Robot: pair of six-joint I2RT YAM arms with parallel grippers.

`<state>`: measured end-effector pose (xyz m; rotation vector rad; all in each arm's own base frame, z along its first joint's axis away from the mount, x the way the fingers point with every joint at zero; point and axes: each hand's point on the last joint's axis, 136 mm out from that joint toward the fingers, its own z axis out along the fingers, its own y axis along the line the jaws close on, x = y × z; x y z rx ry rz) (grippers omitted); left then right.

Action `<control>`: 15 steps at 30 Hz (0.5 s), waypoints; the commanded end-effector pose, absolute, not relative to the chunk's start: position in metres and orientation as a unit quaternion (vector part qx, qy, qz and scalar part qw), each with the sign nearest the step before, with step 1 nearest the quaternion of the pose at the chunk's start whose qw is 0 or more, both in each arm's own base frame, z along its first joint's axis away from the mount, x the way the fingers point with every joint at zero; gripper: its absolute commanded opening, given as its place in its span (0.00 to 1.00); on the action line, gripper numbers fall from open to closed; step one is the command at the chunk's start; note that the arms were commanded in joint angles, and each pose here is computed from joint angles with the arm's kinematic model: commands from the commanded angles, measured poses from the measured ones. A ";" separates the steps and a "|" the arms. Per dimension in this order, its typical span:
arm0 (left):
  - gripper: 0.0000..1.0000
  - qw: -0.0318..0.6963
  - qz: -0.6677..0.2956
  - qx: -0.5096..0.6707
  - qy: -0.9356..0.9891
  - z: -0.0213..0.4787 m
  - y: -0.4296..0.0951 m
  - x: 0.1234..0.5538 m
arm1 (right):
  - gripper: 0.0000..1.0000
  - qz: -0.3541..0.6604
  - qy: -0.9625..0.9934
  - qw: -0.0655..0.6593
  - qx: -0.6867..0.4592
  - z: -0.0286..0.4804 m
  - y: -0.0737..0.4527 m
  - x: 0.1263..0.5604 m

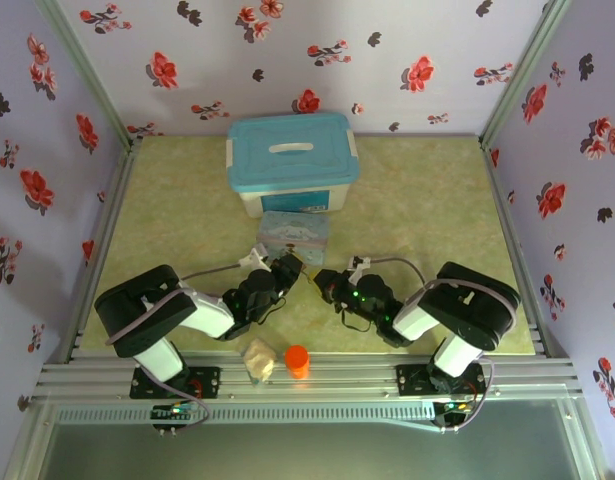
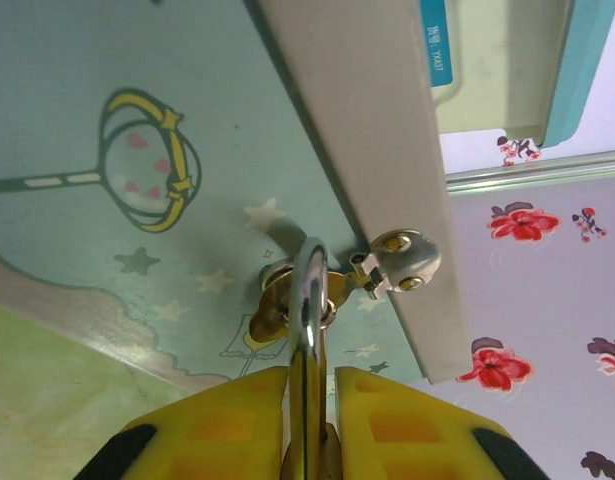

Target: Unlock the padlock with the key

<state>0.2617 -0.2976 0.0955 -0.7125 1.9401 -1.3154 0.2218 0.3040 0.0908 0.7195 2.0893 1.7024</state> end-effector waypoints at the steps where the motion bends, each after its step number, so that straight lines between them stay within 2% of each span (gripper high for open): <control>1: 0.00 0.275 -0.560 -0.216 0.751 0.114 -0.342 0.236 | 0.00 0.657 0.676 0.203 0.265 0.137 0.321 0.237; 15: 0.00 0.265 -0.553 -0.209 0.762 0.110 -0.347 0.229 | 0.00 0.641 0.682 0.252 0.246 0.138 0.318 0.243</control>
